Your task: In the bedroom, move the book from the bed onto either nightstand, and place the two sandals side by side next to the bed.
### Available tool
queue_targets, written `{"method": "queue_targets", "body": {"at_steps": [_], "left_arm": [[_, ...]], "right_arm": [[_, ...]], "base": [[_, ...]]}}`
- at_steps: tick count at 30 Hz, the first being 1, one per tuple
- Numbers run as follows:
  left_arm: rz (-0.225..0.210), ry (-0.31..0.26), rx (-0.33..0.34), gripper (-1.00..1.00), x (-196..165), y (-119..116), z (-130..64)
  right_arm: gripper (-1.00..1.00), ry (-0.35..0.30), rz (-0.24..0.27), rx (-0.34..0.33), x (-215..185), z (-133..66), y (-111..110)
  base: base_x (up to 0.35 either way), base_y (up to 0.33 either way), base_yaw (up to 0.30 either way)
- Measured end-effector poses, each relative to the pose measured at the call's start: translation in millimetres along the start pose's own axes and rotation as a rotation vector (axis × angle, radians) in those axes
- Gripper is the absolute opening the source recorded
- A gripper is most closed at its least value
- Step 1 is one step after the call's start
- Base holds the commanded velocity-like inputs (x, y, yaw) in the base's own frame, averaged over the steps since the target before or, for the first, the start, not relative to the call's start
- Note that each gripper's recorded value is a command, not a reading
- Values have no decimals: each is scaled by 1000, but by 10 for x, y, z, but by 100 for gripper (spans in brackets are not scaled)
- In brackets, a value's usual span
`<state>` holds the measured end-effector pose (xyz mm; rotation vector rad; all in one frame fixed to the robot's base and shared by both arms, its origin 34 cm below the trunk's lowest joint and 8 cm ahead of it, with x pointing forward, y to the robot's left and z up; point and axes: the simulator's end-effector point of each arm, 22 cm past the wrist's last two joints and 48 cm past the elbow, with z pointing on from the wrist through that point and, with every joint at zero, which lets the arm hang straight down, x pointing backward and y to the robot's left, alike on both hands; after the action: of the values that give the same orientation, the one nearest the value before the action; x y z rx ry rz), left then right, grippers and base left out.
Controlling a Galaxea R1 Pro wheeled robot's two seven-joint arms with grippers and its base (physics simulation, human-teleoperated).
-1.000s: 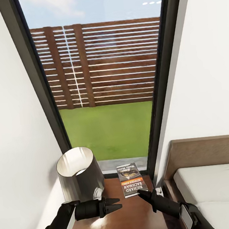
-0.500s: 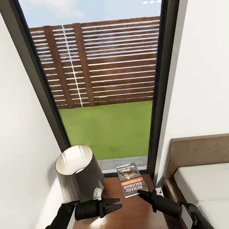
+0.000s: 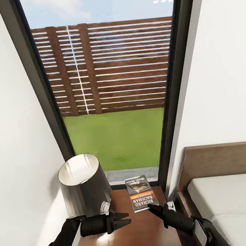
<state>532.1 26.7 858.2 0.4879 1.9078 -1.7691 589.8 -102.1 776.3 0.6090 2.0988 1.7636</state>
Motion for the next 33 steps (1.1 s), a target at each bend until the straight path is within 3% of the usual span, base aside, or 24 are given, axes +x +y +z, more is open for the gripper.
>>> {"method": "queue_targets", "body": {"at_steps": [33], "left_arm": [[-1,-1,-1,100,297,430,19]], "right_arm": [[-100,0,-1,4,-12,93,-520]], "base": [[0,0,0]]}}
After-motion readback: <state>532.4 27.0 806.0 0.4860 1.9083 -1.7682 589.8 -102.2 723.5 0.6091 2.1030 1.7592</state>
